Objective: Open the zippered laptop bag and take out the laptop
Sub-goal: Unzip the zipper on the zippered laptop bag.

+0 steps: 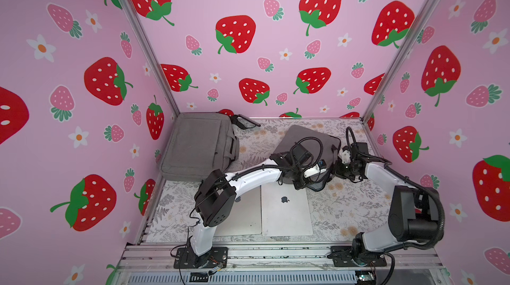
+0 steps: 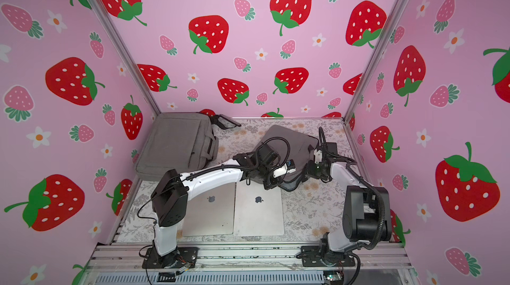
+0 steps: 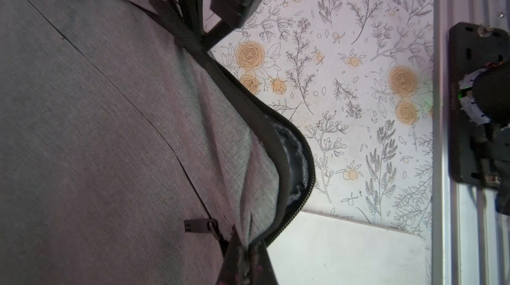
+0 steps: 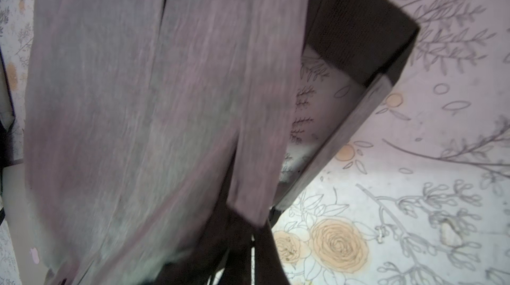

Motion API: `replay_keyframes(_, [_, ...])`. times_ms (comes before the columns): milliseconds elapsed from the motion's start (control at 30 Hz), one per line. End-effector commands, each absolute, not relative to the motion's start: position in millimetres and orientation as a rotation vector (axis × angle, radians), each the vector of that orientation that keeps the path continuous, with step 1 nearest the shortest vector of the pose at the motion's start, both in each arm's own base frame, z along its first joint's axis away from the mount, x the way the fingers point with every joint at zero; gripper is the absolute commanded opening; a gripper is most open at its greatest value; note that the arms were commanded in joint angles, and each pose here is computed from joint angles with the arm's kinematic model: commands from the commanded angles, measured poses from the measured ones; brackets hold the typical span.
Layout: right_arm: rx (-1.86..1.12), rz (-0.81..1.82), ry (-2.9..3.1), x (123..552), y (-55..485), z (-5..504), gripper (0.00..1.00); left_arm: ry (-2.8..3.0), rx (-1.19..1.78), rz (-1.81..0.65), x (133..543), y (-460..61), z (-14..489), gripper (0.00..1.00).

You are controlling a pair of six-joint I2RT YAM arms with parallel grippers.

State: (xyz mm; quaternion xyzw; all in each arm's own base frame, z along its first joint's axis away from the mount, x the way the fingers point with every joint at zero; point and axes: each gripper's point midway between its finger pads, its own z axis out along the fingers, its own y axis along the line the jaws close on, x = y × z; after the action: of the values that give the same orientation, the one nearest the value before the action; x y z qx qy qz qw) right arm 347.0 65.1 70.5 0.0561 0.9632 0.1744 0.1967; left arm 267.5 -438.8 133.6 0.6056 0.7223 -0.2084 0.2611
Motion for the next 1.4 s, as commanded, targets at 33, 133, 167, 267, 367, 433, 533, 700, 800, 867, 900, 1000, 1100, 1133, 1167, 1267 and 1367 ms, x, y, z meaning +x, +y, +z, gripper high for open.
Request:
replay_keyframes(33, [0.218,0.308,2.646,381,21,78,0.00,1.952,1.663,-0.594,254,-427,152,0.00])
replay_keyframes(133, [0.237,0.287,2.645,395,7,76,0.00,1.953,1.656,-0.600,253,-424,153,0.00])
replay_keyframes(167, [0.244,0.289,2.646,401,3,75,0.00,1.952,1.654,-0.606,252,-424,153,0.00])
replay_keyframes(267, [0.267,0.300,2.641,417,-6,73,0.00,1.962,1.647,-0.621,251,-422,154,0.00])
replay_keyframes(367, [0.287,0.295,2.620,432,-17,78,0.00,1.976,1.638,-0.629,251,-418,153,0.00])
replay_keyframes(433, [0.297,0.290,2.611,441,-22,80,0.00,1.980,1.628,-0.640,251,-416,154,0.00])
replay_keyframes(533, [0.294,0.289,2.604,454,-27,82,0.00,1.979,1.604,-0.673,250,-414,158,0.00])
replay_keyframes(700, [0.282,0.292,2.602,471,-31,78,0.00,1.981,1.573,-0.714,250,-412,164,0.00])
replay_keyframes(800, [0.262,0.314,2.597,478,-30,76,0.00,1.991,1.554,-0.741,252,-410,165,0.00])
replay_keyframes(867, [0.247,0.319,2.579,482,-29,78,0.00,1.999,1.528,-0.761,255,-410,167,0.00])
replay_keyframes(900, [0.237,0.318,2.563,484,-29,80,0.00,1.998,1.521,-0.772,255,-410,167,0.00])
replay_keyframes(1000, [0.213,0.321,2.542,489,-28,85,0.07,2.003,1.488,-0.817,257,-414,169,0.00])
replay_keyframes(1100, [0.209,0.323,2.502,493,-28,94,0.16,2.013,1.448,-0.858,260,-421,169,0.00])
replay_keyframes(1133, [0.210,0.325,2.495,492,-28,96,0.18,2.015,1.438,-0.875,261,-423,169,0.00])
replay_keyframes(1167, [0.212,0.325,2.490,491,-28,99,0.21,2.017,1.424,-0.891,263,-427,169,0.00])
replay_keyframes(1267, [0.204,0.329,2.482,483,-24,108,0.32,2.027,1.394,-0.925,266,-435,169,0.00])
replay_keyframes(1367, [0.230,0.311,2.466,467,-25,121,0.36,2.036,1.355,-0.939,274,-440,170,0.00])
